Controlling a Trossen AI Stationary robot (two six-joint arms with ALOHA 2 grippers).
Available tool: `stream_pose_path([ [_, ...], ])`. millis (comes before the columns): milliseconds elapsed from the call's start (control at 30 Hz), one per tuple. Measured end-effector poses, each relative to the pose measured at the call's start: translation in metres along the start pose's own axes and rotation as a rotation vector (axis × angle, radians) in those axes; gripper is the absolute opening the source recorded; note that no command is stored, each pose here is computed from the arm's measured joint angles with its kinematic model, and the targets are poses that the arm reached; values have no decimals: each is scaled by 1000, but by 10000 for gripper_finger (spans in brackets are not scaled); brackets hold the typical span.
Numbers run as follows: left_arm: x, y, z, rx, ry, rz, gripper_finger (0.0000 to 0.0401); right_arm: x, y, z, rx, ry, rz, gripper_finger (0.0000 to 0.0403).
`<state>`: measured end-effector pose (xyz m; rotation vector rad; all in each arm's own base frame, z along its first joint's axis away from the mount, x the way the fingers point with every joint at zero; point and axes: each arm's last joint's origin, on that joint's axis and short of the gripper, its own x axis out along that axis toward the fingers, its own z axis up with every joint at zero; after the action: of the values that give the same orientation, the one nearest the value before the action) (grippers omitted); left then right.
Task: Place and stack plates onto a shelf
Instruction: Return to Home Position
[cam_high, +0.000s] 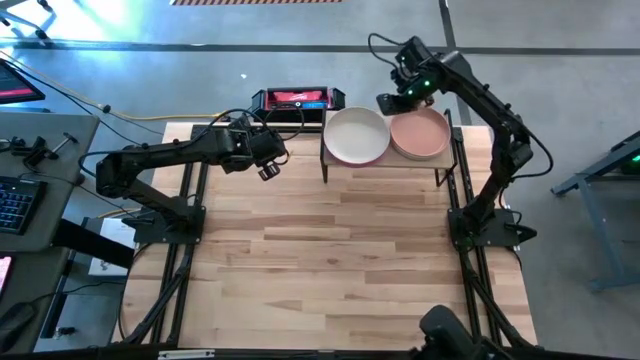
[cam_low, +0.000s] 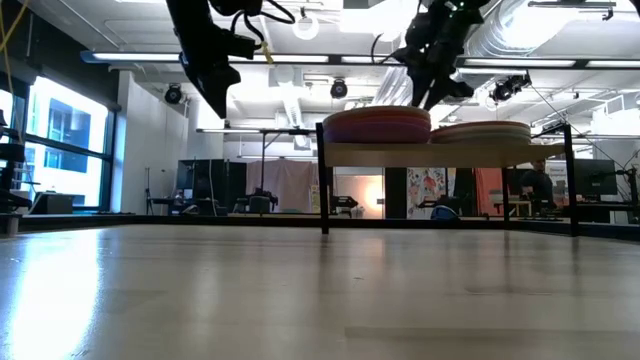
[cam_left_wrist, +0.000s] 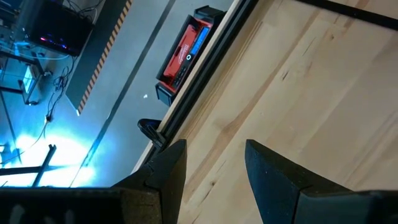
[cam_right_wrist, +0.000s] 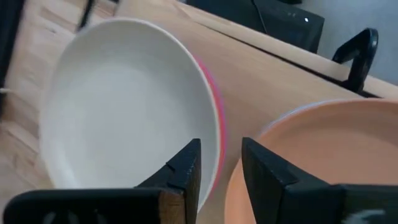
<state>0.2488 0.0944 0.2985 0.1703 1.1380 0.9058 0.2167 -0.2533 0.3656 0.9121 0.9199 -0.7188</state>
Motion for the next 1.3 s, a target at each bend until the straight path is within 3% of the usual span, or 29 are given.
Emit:
stream_pose_path([
  [133, 0, -1, 0, -24, 6, -26, 151, -12, 9, -1, -31, -13, 17, 94],
  [300, -4, 1, -13, -82, 53, -98, 140, -19, 29, -12, -257, 11, 46, 94],
  [467, -11, 9, -43, -182, 74, -94, 125, -19, 46, -36, -364, 23, 73, 94],
  [667, -27, 24, -86, -277, 13, -162, 114, -22, 58, -69, -364, -112, 164, 94],
  [967, -48, 43, -137, -453, -264, -240, 113, -22, 54, -132, -430, -400, 380, 94],
  [1100, -54, 47, -156, -436, -430, -314, 113, -15, 47, -154, -427, -526, 492, 94],
  [1300, -53, 47, -175, -443, -591, -338, 113, 5, 37, -184, -472, -646, 623, 94],
])
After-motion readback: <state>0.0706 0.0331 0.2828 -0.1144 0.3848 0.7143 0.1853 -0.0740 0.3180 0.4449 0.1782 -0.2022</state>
